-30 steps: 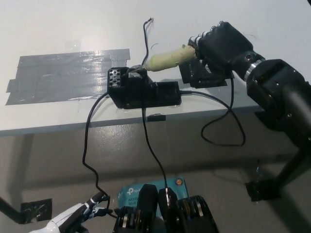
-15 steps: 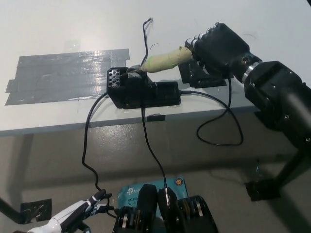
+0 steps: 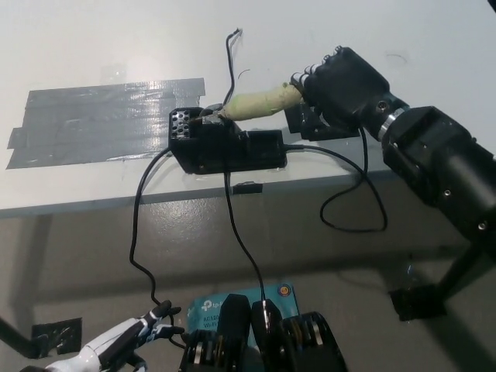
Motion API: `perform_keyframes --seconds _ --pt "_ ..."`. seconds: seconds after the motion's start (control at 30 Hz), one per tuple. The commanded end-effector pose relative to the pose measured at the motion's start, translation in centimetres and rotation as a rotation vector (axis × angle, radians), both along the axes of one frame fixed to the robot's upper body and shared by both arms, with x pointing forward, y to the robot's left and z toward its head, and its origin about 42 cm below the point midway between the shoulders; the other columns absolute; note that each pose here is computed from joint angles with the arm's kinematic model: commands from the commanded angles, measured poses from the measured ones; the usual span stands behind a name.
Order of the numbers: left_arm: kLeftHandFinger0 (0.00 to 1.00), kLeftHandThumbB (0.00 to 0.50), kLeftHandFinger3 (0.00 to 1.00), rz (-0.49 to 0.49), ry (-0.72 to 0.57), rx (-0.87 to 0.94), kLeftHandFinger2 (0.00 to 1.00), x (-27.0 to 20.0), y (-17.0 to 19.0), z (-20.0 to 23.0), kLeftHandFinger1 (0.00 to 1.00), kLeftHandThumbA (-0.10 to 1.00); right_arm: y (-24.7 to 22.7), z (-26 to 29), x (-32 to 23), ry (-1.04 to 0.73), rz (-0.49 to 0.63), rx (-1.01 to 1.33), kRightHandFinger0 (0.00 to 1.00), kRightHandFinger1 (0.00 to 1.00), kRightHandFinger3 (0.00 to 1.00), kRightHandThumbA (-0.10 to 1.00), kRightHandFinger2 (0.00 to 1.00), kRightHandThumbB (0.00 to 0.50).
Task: The robot uses its right hand to grab and lift the soldering gun kept on the middle of the table and puts it in its base
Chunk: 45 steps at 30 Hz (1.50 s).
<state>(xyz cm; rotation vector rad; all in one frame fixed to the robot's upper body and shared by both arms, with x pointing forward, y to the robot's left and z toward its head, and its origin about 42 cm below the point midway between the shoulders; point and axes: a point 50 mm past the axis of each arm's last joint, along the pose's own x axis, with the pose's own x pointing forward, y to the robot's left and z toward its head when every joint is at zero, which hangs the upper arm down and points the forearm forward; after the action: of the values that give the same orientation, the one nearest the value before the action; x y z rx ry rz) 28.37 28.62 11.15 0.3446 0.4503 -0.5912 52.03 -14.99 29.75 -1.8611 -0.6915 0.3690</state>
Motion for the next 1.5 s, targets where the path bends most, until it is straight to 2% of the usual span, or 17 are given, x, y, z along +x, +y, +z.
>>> perform_keyframes --seconds 0.0,0.13,0.17,0.23,0.43,0.53,0.57,0.73,0.8,0.83,0.93,1.0,1.17,1.2,1.27,1.33,1.47 --pt "1.0 0.49 1.0 -0.006 -0.022 0.015 0.85 0.4 0.2 1.0 1.0 1.0 0.5 4.1 0.7 -0.121 0.049 -0.006 0.0 0.0 0.23 -0.1 0.33 0.131" --pt "1.0 0.5 1.0 -0.007 -0.019 0.011 0.87 0.4 0.1 0.9 1.0 1.0 -1.2 4.4 1.0 -0.117 0.024 0.007 0.0 0.0 0.2 -0.07 0.3 0.106" --pt "1.0 0.488 1.0 -0.006 -0.023 0.012 0.86 0.4 0.3 1.0 1.0 1.0 -2.0 4.6 1.1 -0.137 0.016 -0.012 0.0 0.0 0.01 -0.1 0.29 0.086" --pt "1.0 0.498 1.0 0.0 -0.016 0.004 0.86 0.4 0.3 0.9 1.0 1.0 -2.2 4.7 1.1 -0.131 0.011 -0.009 0.0 0.0 0.0 -0.1 0.31 0.079" --pt "1.0 0.493 1.0 0.004 -0.016 0.004 0.86 0.3 0.3 0.9 1.0 1.0 -2.5 5.0 1.1 -0.132 -0.005 -0.033 0.0 0.0 0.11 -0.1 0.35 0.063" --pt "1.0 0.462 1.0 0.002 -0.015 0.0 0.87 0.4 0.4 0.9 1.0 1.0 -2.7 5.6 1.0 -0.133 -0.001 -0.01 0.0 0.01 0.22 -0.1 0.37 0.088" --pt "1.0 0.47 1.0 0.002 -0.014 -0.002 0.86 0.5 0.4 0.9 1.0 1.0 -2.7 5.7 1.0 -0.138 0.001 -0.006 0.0 0.0 0.16 -0.1 0.35 0.055" --pt "1.0 0.496 1.0 -0.008 -0.02 0.012 0.84 0.6 0.3 1.0 1.0 1.0 -2.5 6.2 1.0 -0.152 0.007 -0.012 0.0 0.0 0.27 -0.1 0.32 0.083" --pt "1.0 0.498 1.0 -0.013 -0.028 0.02 0.84 0.7 0.2 1.2 1.0 1.0 -2.2 6.5 0.9 -0.15 0.013 -0.012 0.0 0.0 0.41 -0.1 0.27 0.04" --pt "1.0 0.497 1.0 -0.012 -0.03 0.018 0.83 0.7 0.2 1.2 1.0 1.0 -2.0 6.4 0.9 -0.155 0.023 -0.009 0.0 0.0 0.31 -0.1 0.26 0.043" --pt "1.0 0.5 1.0 -0.011 -0.032 0.01 0.83 0.7 0.1 1.3 1.0 1.0 -1.3 6.2 1.0 -0.154 0.057 0.005 0.0 0.0 0.27 -0.1 0.23 0.005" --pt "1.0 0.493 1.0 -0.008 -0.035 0.012 0.85 0.6 0.0 1.3 1.0 1.0 -0.7 6.3 0.9 -0.155 0.075 -0.009 0.0 0.0 0.3 -0.1 0.24 0.08" --pt "1.0 0.491 1.0 -0.01 -0.042 0.026 0.83 0.6 0.1 1.4 1.0 1.0 0.7 6.7 0.8 -0.177 0.107 -0.031 0.0 0.0 0.36 -0.05 0.2 0.122" --pt "1.0 0.498 1.0 -0.009 -0.042 0.022 0.83 0.6 0.1 1.4 1.0 1.0 0.9 6.8 0.8 -0.166 0.106 -0.033 0.0 0.0 0.27 -0.05 0.2 0.078" --pt "1.0 0.5 1.0 -0.012 -0.044 0.022 0.83 0.7 0.0 1.5 1.0 1.0 1.2 7.0 0.8 -0.169 0.105 -0.039 0.0 0.0 0.2 -0.01 0.2 0.079" --pt "1.0 0.498 1.0 -0.012 -0.041 0.018 0.83 0.7 0.1 1.4 1.0 1.0 1.9 6.9 0.8 -0.183 0.108 -0.054 0.0 0.0 0.21 0.04 0.23 0.091" --pt "1.0 0.477 1.0 -0.016 -0.04 0.015 0.82 0.9 -0.1 1.5 1.0 1.0 2.0 6.5 0.9 -0.218 0.133 -0.083 0.0 0.0 0.08 -0.04 0.2 0.103"
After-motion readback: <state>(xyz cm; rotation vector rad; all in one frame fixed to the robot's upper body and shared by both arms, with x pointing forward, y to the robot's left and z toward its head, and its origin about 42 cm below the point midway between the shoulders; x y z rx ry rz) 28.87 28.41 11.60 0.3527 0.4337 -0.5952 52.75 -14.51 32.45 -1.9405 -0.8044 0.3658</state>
